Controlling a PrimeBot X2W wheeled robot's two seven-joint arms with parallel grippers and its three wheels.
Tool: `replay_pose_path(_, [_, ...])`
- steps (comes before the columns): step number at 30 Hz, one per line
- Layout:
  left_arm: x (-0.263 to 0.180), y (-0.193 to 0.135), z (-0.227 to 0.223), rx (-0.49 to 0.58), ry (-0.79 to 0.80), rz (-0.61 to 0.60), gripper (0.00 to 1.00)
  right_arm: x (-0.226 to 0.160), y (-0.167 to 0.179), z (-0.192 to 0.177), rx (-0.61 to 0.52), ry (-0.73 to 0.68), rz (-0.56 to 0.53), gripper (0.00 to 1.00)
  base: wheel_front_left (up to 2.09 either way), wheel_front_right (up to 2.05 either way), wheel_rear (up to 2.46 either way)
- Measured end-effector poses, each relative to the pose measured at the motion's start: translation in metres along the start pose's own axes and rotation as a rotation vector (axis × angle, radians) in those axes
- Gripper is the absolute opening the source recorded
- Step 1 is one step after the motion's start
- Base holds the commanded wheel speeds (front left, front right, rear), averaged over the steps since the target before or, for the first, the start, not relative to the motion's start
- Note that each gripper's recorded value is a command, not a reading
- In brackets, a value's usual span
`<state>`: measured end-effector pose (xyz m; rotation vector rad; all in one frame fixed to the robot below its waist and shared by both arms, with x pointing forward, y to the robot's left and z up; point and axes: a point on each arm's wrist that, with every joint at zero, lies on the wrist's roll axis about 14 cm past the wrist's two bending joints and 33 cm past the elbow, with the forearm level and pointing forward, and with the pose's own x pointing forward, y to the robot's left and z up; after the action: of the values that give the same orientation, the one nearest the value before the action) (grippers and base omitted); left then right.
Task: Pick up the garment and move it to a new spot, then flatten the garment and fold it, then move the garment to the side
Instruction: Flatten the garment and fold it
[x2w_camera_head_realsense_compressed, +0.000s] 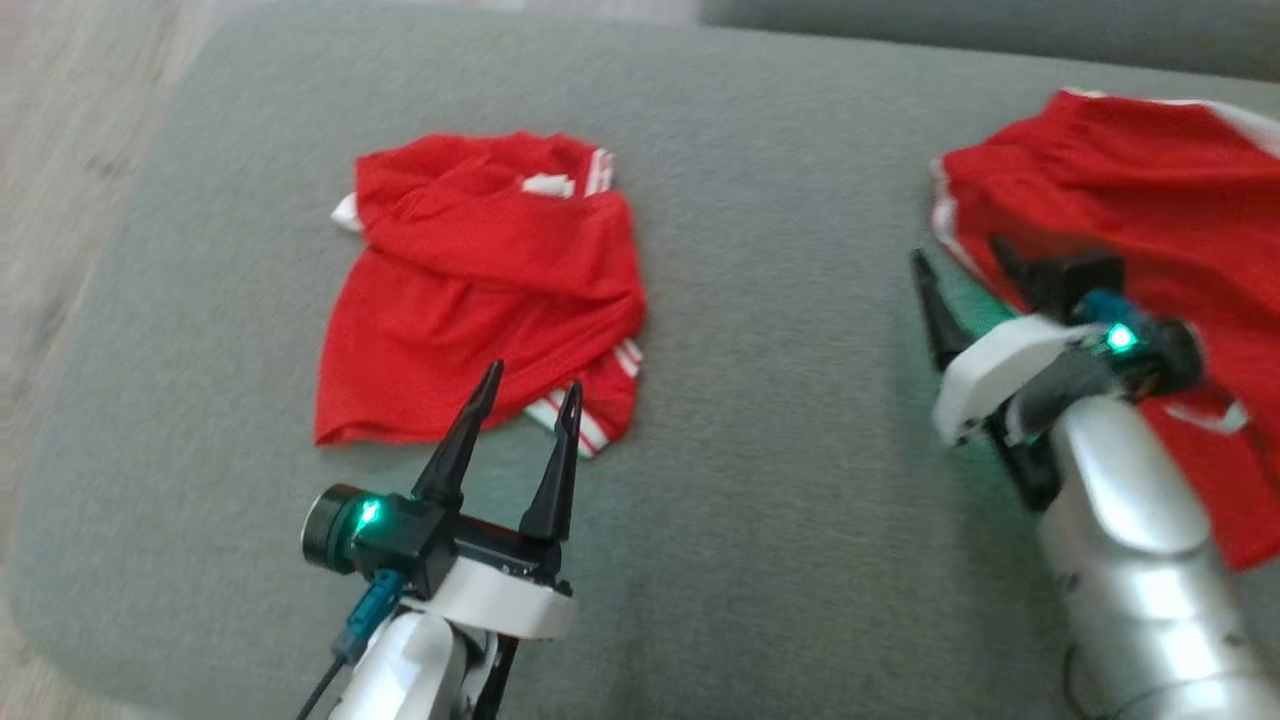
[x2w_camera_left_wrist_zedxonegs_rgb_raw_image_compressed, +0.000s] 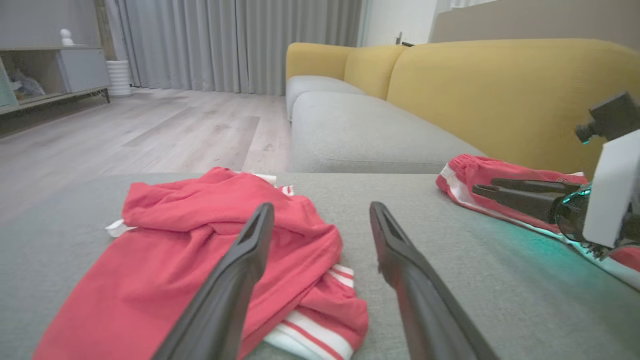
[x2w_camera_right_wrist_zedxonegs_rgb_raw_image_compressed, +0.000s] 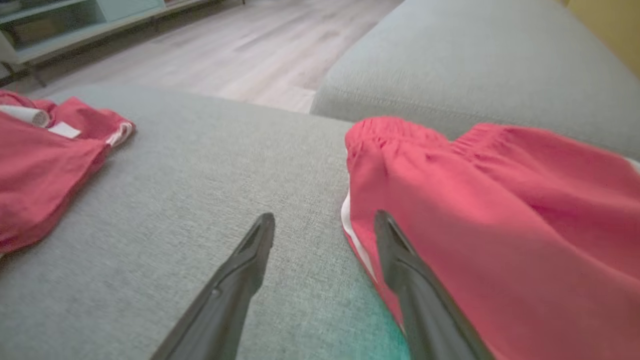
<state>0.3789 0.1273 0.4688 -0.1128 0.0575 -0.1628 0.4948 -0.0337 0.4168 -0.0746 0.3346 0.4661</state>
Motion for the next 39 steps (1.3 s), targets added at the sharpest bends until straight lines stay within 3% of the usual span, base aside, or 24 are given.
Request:
replay_pose_path(7, [-0.002,0.018,-0.008,0.000,0.031,0.058,1.00,0.032,-0.032,-0.032,0.034,0.151,-0.042,1.00,0.00,0.00,0.00])
replay_pose_path(14, [0.000,0.023,-0.014,0.000,0.050,0.078,1.00,0.045,-0.031,-0.040,0.043,0.175,-0.029,1.00,0.00,0.00,0.00])
replay_pose_path(15, [0.001,0.022,-0.014,0.001,0.048,0.074,1.00,0.045,-0.030,-0.040,0.047,0.176,-0.028,0.93,0.00,0.00,0.00])
replay_pose_path(16, [0.003,0.021,-0.013,0.002,0.044,0.070,1.00,0.045,-0.029,-0.040,0.053,0.171,-0.025,0.11,0.00,0.00,0.00])
replay_pose_path(17, [0.005,0.020,-0.011,0.003,0.040,0.064,1.00,0.045,-0.027,-0.039,0.063,0.163,-0.022,0.00,0.00,0.00,0.00])
replay_pose_path(25, [0.010,0.011,-0.006,0.002,0.021,0.031,1.00,0.036,0.003,-0.025,0.106,0.097,0.048,0.00,0.00,0.00,0.00])
replay_pose_path(33, [0.010,-0.002,0.007,0.007,-0.018,-0.007,1.00,0.005,0.061,-0.014,0.131,0.054,0.225,0.00,0.00,0.00,0.00])
replay_pose_path(39, [0.004,-0.008,0.012,0.010,-0.033,-0.018,1.00,-0.029,0.080,-0.014,0.117,0.102,0.355,0.00,0.00,0.00,0.00])
